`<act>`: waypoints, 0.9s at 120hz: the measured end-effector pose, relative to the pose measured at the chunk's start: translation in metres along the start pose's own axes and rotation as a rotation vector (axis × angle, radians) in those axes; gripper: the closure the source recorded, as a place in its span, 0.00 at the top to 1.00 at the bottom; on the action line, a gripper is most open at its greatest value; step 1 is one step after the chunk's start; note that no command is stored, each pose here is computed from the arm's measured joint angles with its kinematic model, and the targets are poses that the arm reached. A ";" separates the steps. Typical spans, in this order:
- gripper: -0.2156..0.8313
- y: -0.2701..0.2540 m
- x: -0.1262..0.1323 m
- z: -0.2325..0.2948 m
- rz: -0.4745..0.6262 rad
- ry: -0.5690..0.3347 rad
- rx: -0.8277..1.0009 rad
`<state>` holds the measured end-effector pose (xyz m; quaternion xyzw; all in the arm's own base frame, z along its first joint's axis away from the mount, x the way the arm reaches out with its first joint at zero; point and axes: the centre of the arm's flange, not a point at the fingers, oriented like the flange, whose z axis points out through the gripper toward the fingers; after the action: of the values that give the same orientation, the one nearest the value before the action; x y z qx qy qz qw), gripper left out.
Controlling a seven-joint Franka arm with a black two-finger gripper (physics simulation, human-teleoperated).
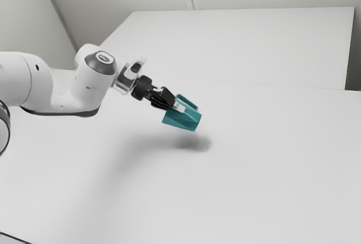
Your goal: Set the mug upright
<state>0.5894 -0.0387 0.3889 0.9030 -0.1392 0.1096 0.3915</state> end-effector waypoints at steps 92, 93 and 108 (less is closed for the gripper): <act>0.05 0.004 -0.003 -0.019 0.002 -0.298 0.726; 0.05 0.003 -0.003 -0.019 -0.002 -0.297 0.727; 0.05 -0.007 -0.005 -0.005 -0.043 -0.299 0.748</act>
<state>0.5861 -0.0296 0.3862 0.9918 -0.1264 0.0120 0.0134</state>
